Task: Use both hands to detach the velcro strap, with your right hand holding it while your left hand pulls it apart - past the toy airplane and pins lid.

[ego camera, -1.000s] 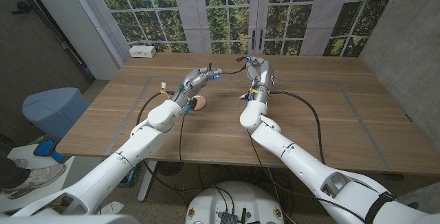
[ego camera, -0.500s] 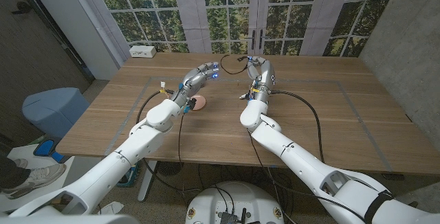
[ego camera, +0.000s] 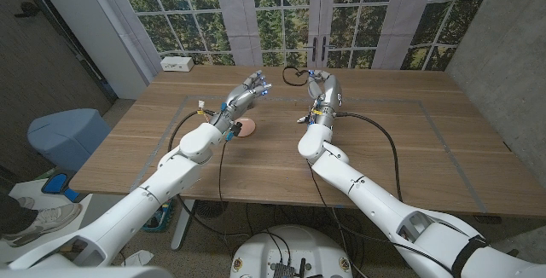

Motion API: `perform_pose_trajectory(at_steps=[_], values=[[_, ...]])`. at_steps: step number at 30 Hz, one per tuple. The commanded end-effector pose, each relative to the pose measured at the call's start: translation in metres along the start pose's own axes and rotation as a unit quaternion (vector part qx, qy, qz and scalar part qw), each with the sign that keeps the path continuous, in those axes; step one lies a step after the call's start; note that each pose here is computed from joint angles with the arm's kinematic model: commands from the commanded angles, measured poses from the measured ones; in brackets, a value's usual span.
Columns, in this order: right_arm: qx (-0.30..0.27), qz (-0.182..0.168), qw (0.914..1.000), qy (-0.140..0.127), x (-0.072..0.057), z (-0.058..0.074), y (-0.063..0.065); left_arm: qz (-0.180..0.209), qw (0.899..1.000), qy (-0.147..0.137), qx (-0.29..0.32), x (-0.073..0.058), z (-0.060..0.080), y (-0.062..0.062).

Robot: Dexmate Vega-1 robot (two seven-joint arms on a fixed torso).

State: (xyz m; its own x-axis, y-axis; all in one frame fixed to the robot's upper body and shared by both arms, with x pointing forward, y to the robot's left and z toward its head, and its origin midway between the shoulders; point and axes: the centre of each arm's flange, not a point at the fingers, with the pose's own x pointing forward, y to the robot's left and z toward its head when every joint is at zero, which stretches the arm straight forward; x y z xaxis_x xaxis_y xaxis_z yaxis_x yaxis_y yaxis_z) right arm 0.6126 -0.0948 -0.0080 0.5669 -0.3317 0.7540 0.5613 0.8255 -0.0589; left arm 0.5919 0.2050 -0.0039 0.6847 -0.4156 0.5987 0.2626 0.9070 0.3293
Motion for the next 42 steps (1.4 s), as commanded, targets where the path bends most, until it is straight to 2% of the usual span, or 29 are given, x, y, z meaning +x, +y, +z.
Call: perform_pose_trajectory(at_steps=[1,8,17,25,30,42], values=[[-0.021,-0.005,0.9998,0.000,-0.005,-0.005,-0.008,0.001,1.000,-0.016,0.020,-0.004,0.002,0.002],[-0.048,-0.001,0.9988,0.002,-0.009,-0.008,-0.014,-0.003,0.999,-0.035,0.010,-0.004,0.001,0.001],[-0.094,0.014,0.9954,0.011,-0.017,-0.011,-0.022,-0.006,0.995,-0.070,-0.066,-0.004,-0.006,0.000],[-0.132,0.026,0.9908,0.017,-0.022,-0.017,-0.032,0.001,0.991,-0.088,-0.099,-0.005,-0.008,0.000],[-0.170,0.049,0.9843,0.007,-0.024,-0.019,-0.038,0.007,0.990,-0.093,-0.105,-0.006,-0.008,-0.001],[-0.231,0.073,0.9694,0.038,-0.028,-0.028,-0.063,0.005,0.990,-0.093,-0.105,-0.007,-0.006,-0.003]])
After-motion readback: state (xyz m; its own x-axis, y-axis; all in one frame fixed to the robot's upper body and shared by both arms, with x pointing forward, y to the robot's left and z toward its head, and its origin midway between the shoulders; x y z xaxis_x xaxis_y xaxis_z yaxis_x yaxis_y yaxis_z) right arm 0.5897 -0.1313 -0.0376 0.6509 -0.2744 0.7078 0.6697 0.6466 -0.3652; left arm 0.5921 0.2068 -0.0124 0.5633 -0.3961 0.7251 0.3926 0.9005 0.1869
